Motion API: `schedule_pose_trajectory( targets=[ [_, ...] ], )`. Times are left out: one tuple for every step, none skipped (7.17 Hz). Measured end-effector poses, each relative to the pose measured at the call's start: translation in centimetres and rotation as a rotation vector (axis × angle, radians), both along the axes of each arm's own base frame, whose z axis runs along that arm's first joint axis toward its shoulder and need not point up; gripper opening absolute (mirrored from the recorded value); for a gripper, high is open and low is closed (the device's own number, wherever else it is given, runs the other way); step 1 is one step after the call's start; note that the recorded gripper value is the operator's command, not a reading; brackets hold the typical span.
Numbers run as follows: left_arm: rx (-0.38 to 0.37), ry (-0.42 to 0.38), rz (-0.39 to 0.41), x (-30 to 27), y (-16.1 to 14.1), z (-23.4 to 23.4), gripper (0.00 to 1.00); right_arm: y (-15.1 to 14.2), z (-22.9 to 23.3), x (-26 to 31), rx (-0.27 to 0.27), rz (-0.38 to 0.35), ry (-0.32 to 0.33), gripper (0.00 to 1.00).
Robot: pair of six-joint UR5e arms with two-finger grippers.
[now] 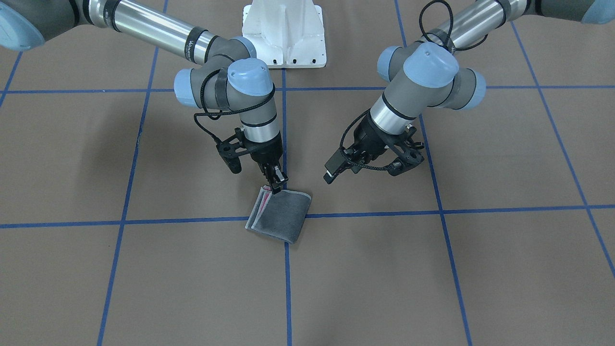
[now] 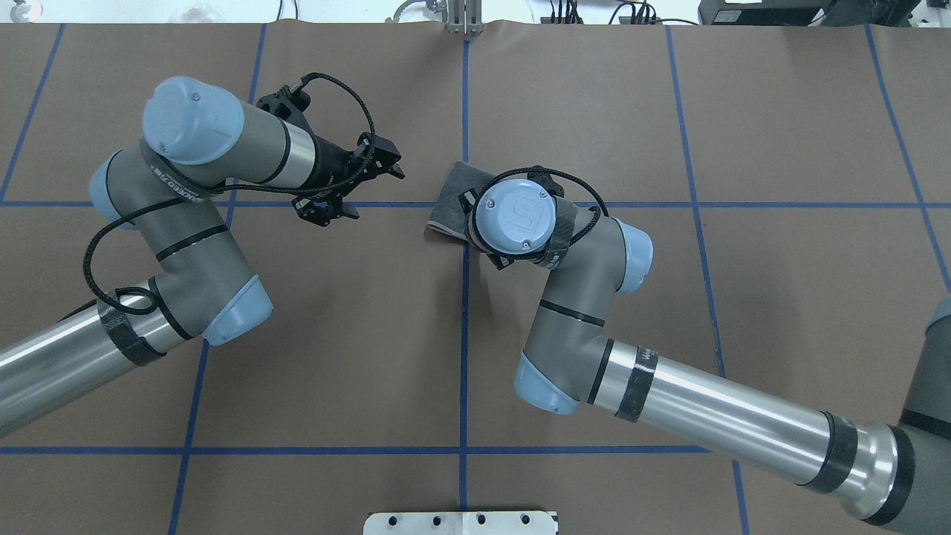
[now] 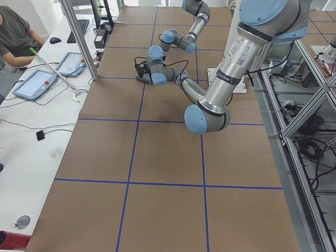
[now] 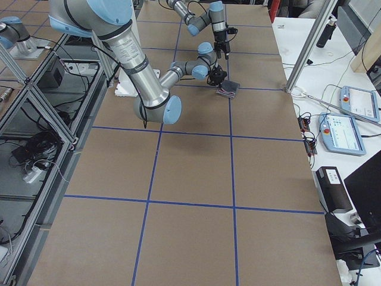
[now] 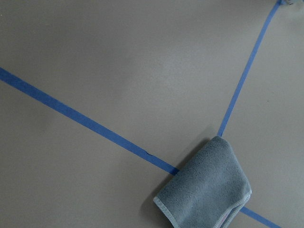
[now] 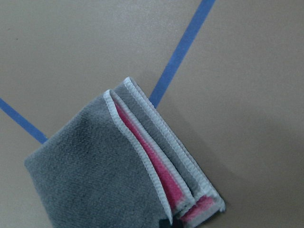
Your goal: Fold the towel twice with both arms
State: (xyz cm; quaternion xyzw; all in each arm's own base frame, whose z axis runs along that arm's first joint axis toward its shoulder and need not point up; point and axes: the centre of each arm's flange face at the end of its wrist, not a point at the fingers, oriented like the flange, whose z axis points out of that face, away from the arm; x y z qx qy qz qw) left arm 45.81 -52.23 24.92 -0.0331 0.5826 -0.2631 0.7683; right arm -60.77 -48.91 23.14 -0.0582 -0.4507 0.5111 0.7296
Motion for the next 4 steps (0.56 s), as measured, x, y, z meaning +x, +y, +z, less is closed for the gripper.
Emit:
schedule_pose_trajectory(
  targets=[
    [0.000,0.001,0.000,0.0,0.0,-0.1,1.00,-0.8,-0.1,0.8,-0.006,0.004,0.000,0.00],
    [0.000,0.002,-0.001,0.1,0.0,-0.2,1.00,-1.5,-0.5,1.8,-0.014,0.002,0.004,0.00],
    [0.000,0.004,-0.001,0.1,0.0,-0.3,1.00,-1.7,-1.0,2.6,-0.018,-0.002,0.009,0.00],
    [0.000,0.005,-0.001,0.1,0.0,-0.4,1.00,-1.7,-1.5,3.1,-0.020,-0.004,0.016,0.00]
  ],
)
